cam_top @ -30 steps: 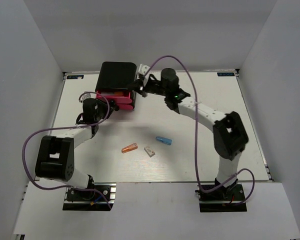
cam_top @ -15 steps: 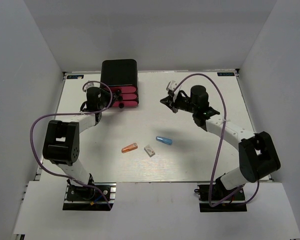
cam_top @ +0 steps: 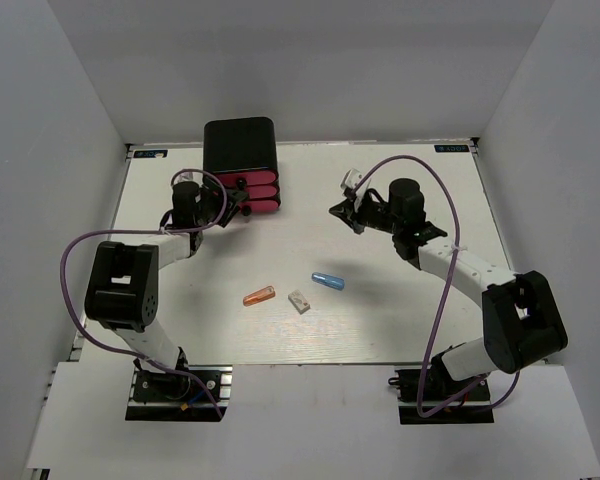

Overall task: Sort the stationery into containers
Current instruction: Close the drawer in the storage box, then open the drawer in the storage box.

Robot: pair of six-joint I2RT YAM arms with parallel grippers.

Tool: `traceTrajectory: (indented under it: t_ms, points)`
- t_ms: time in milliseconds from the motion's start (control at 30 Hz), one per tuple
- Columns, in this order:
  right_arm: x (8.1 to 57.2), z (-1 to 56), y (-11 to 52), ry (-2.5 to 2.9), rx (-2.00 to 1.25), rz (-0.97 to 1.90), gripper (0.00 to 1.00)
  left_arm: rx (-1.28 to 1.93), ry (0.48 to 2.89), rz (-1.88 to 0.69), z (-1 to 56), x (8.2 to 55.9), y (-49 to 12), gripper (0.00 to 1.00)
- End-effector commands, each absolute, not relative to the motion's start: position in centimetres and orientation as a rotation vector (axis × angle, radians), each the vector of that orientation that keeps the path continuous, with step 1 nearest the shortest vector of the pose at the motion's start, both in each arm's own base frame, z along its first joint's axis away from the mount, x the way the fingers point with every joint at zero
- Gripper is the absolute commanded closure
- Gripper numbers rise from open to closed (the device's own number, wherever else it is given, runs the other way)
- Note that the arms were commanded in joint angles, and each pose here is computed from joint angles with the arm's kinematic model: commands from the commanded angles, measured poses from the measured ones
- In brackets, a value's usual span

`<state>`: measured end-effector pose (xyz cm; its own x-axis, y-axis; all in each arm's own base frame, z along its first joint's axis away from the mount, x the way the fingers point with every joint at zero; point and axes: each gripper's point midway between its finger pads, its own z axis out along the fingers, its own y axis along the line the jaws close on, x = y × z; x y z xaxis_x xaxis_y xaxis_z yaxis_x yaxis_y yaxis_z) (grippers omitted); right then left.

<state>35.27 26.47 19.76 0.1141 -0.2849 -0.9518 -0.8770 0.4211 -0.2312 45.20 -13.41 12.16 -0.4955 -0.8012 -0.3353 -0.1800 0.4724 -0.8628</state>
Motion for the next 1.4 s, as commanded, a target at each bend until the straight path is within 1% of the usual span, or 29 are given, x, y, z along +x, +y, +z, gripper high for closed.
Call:
traceTrajectory:
  t_ms: [0,33,67,133,200,367,467,567,600,700,733,767,800,867,900,933,967,1067,1100,1167,1200,1267,1300,1367]
  points:
    - [35.1,20.5,26.2,1.402,-1.107,0.592,0.95,-0.763,1.937,-1.068,13.5,45.5,-14.2,0.31]
    - [35.1,20.6,26.3,1.397,-1.109,0.592,0.95,-0.769,1.946,-1.065,13.3,45.4,-14.2,0.29]
    - [35.3,20.6,26.0,1.402,-1.104,0.587,0.95,-0.751,1.936,-1.063,13.8,45.7,-14.2,0.29]
    - [35.3,20.5,25.9,1.403,-1.102,0.585,0.95,-0.789,1.965,-1.031,12.6,45.9,-13.9,0.29]
    - [35.4,20.5,25.9,1.403,-1.102,0.582,0.95,-0.8,1.971,-1.019,12.6,46.3,-13.8,0.3]
    - [35.5,20.1,25.9,1.411,-1.102,0.584,0.94,-0.843,1.986,-0.97,11.3,47.0,-13.3,0.45]
    - [35.5,20.0,25.8,1.409,-1.107,0.581,0.94,-0.861,1.977,-0.952,10.9,47.5,-13.3,0.5]
    - [35.4,19.7,25.9,1.409,-1.118,0.588,0.92,-0.877,1.971,-0.946,10.7,47.8,-13.2,0.5]
    - [35.3,19.6,25.9,1.412,-1.12,0.595,0.92,-0.877,1.971,-0.946,10.7,47.8,-13.2,0.54]
    - [35.0,19.4,25.9,1.409,-1.128,0.599,0.87,-0.878,1.973,-0.945,10.7,47.5,-13.2,0.61]
    - [34.9,19.2,25.9,1.413,-1.13,0.6,0.86,-0.878,1.973,-0.945,10.7,47.5,-13.2,0.65]
    - [34.9,19.1,25.9,1.415,-1.131,0.603,0.82,-0.872,1.98,-0.938,10.5,47.1,-13.1,0.67]
    - [34.8,19.1,26.0,1.412,-1.135,0.605,0.8,-0.884,2.0,-0.928,9.6,46.5,-13.0,0.7]
    - [34.7,18.7,25.9,1.418,-1.141,0.611,0.75,-0.882,1.997,-0.93,9.7,46.0,-12.9,0.74]
    - [34.6,18.5,26.0,1.421,-1.148,0.612,0.74,-0.886,2.003,-0.927,9.1,45.3,-12.9,0.76]
    - [34.4,18.5,26.0,1.416,-1.156,0.623,0.71,-0.887,2.005,-0.927,8.8,45.1,-12.8,0.76]
    - [34.1,18.1,26.0,1.426,-1.17,0.632,0.69,-0.874,1.995,-0.941,9.6,44.7,-12.9,0.76]
    - [33.1,17.9,26.6,1.369,-1.266,0.653,0.64,-0.879,2.003,-0.938,9.1,43.1,-12.7,0.77]
    - [32.3,16.5,26.3,1.402,-1.313,0.669,0.61,-0.879,2.018,-0.944,8.8,42.3,-12.8,0.77]
    - [31.1,15.5,26.6,1.401,-1.392,0.73,0.57,-0.848,2.013,-0.936,9.5,41.6,-12.7,0.77]
    - [30.6,14.4,26.6,1.427,-1.433,0.753,0.53,-0.85,2.017,-0.935,9.4,41.1,-12.6,0.77]
    - [30.1,13.5,26.4,1.467,-1.48,0.781,0.49,-0.829,2.019,-0.925,9.9,40.6,-12.5,0.77]
    - [29.6,12.1,26.3,1.511,-1.509,0.8,0.46,-0.829,2.031,-0.931,9.6,40.2,-12.6,0.76]
    - [29.1,10.7,25.9,1.551,-1.556,0.806,0.44,-0.818,2.033,-0.926,9.9,39.8,-12.6,0.7]
